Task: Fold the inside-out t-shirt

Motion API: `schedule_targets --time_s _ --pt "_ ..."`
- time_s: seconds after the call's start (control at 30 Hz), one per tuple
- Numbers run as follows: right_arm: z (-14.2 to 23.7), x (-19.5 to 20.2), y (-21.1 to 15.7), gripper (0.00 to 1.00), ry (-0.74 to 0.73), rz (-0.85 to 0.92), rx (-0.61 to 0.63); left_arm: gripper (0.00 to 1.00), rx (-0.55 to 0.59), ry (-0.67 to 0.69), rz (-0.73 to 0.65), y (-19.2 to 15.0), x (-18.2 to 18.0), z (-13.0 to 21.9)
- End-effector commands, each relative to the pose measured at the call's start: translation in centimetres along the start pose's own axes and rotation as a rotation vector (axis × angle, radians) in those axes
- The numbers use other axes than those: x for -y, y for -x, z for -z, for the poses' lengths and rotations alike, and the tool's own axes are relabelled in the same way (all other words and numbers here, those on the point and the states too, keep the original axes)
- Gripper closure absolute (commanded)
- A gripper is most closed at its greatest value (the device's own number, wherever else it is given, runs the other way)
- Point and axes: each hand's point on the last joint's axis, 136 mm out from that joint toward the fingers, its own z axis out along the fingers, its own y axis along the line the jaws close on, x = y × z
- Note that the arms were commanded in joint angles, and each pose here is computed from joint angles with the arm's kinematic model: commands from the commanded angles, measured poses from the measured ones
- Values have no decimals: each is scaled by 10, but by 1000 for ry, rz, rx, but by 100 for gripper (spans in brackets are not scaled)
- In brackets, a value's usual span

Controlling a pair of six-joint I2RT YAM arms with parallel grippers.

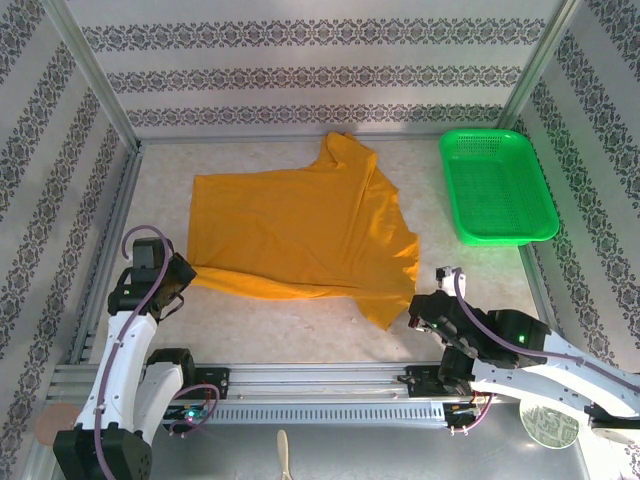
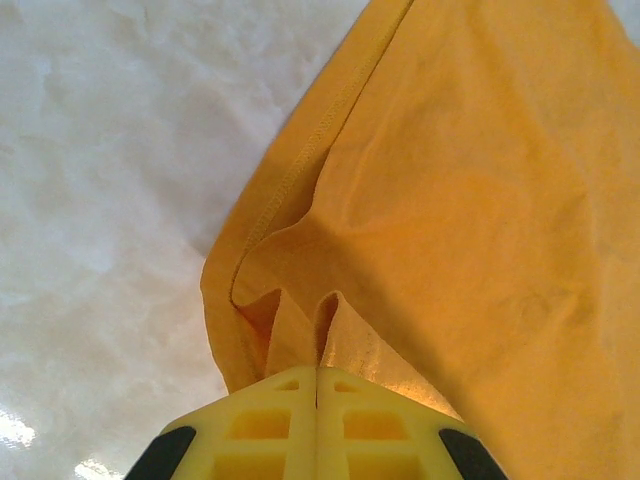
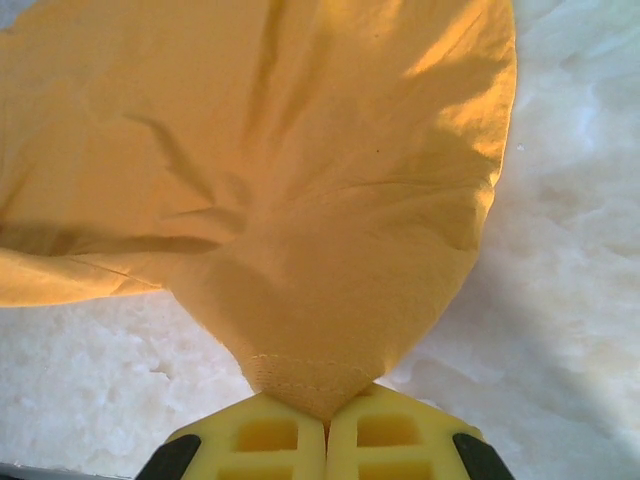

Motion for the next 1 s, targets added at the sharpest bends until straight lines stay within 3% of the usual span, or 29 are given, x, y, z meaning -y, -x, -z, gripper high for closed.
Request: schedule_targets --time_s 0.0,0.33,0.57,0.97 --pt "11 -7 17 100 12 23 49 100 56 -11 48 9 -1 11" --pt "4 -32 41 100 -11 118 14 100 132 6 57 28 2 8" --pt "-35 -45 68 100 29 83 -103 100 108 49 11 39 8 -22" --pt "-98 -47 117 100 10 76 -175 100 74 124 -26 55 14 -74"
